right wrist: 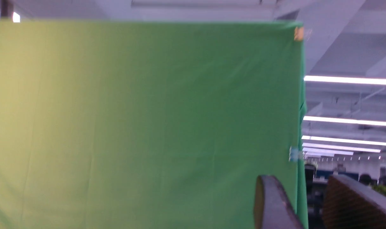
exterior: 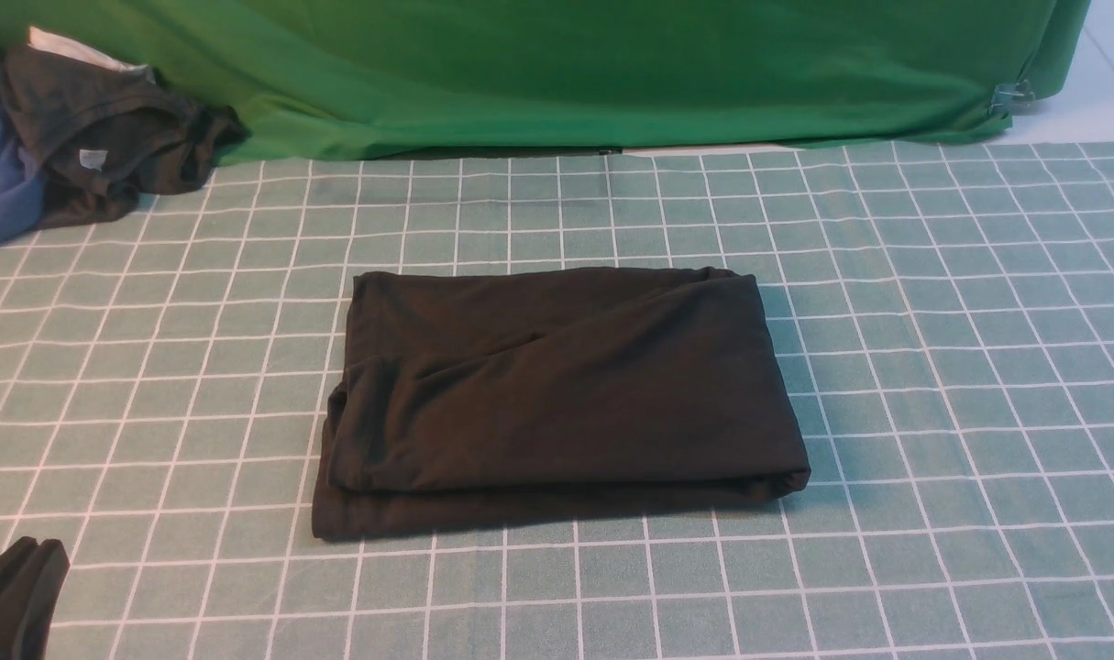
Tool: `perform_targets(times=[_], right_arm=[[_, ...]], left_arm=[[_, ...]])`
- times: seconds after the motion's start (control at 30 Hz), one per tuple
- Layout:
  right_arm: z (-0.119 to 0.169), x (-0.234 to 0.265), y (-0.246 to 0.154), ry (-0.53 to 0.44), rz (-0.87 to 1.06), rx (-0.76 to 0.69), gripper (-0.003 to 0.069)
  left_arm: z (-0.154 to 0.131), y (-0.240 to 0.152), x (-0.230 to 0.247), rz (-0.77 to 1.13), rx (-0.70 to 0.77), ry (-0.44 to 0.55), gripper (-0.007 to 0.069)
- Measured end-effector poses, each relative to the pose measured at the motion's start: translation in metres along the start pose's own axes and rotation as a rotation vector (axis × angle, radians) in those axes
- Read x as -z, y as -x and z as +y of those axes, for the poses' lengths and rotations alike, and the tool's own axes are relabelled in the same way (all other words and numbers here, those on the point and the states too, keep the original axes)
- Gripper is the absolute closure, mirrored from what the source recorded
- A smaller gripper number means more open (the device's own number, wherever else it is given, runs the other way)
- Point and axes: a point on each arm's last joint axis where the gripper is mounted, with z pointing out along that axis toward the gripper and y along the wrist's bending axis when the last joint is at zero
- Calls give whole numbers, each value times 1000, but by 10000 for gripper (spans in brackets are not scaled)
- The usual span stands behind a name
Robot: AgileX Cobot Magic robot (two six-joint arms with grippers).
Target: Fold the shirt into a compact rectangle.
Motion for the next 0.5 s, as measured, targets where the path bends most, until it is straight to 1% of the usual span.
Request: perform_targets(times=[0.07, 0.2, 0.5], right_arm=[[2, 0, -4, 18, 45, 35, 420], [4, -3, -17, 36, 117, 60, 420], [9, -2, -61, 64, 286, 21, 420]], left_arm=[[0, 0, 0, 0, 0, 0, 611], [0, 0, 0, 1, 0, 0, 611], [0, 0, 0, 1, 0, 0, 611]])
